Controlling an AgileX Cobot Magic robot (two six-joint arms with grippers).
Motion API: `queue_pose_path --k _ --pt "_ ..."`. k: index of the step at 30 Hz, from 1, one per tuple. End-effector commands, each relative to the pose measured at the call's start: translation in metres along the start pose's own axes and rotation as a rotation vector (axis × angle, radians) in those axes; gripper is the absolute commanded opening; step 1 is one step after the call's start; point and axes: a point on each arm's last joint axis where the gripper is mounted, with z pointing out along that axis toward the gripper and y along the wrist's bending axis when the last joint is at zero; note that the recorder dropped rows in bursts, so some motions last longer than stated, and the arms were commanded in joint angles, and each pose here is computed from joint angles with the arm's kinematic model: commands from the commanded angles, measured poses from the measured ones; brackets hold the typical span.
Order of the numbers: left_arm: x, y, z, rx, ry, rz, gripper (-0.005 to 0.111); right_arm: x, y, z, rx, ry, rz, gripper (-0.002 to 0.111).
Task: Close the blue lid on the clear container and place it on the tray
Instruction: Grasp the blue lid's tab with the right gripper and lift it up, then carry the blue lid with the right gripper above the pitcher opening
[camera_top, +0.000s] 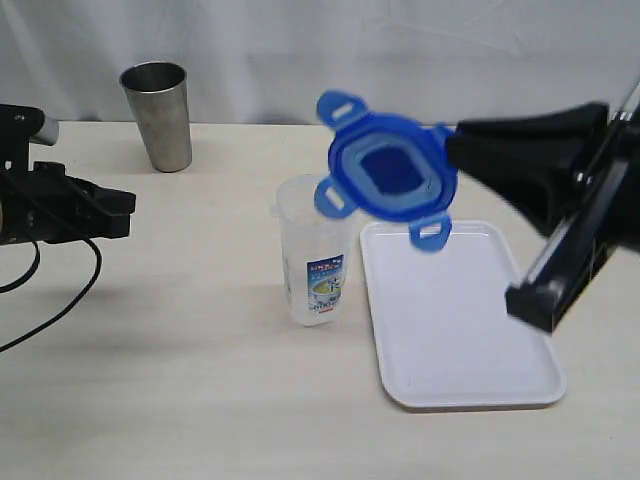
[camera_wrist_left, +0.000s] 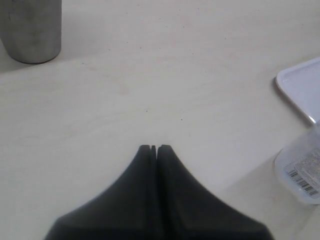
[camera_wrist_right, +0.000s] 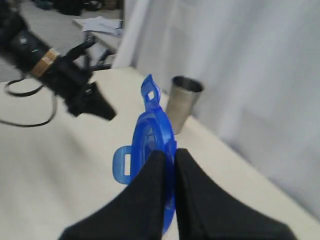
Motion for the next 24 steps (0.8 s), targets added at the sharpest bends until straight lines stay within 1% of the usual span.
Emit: queue_pose_path --k 1,3,4,7,8,9,11,13,15,17,21,24 --pt "-0.003 -0.003 -0.001 0.017 -0.017 0.003 0.000 -0.020 -0.023 0.021 0.121 0.013 -0.148 0.005" --pt "-0.003 -0.003 -0.001 0.017 -0.017 0.003 0.000 -0.024 -0.031 0.041 0.132 0.044 -0.219 0.005" --pt "-0.003 -0.003 -0.001 0.017 -0.017 0.003 0.000 -0.024 -0.037 0.049 0.161 0.066 -0.238 0.005" --pt "-0.002 -0.003 -0.001 0.018 -0.016 0.005 0.000 -0.017 -0.061 0.080 0.322 0.173 -0.250 0.005" --pt "-0.002 -0.003 -0.001 0.019 -0.015 0.007 0.000 -0.013 -0.065 0.088 0.353 0.205 -0.262 0.005" --pt "-0.002 -0.003 -0.001 0.017 -0.014 0.007 0.000 -0.007 -0.069 0.098 0.370 0.245 -0.300 0.005" --pt "-0.002 -0.003 -0.001 0.017 -0.014 0.007 0.000 0.005 -0.072 0.117 0.364 0.318 -0.392 0.005" --pt "-0.002 -0.003 -0.001 0.017 -0.015 0.005 0.000 0.010 -0.079 0.136 0.387 0.356 -0.410 0.005" --pt "-0.002 -0.003 -0.001 0.017 -0.015 0.005 0.000 0.014 -0.081 0.152 0.377 0.368 -0.411 0.005" --pt "-0.002 -0.003 -0.001 0.017 -0.015 0.005 0.000 0.018 -0.079 0.165 0.337 0.365 -0.401 0.005" --pt "-0.002 -0.003 -0.001 0.017 -0.015 0.011 0.000 0.024 -0.068 0.179 0.204 0.336 -0.368 0.005" --pt "-0.003 -0.003 -0.001 0.017 -0.018 0.007 0.000 0.025 -0.068 0.179 0.204 0.338 -0.370 0.005"
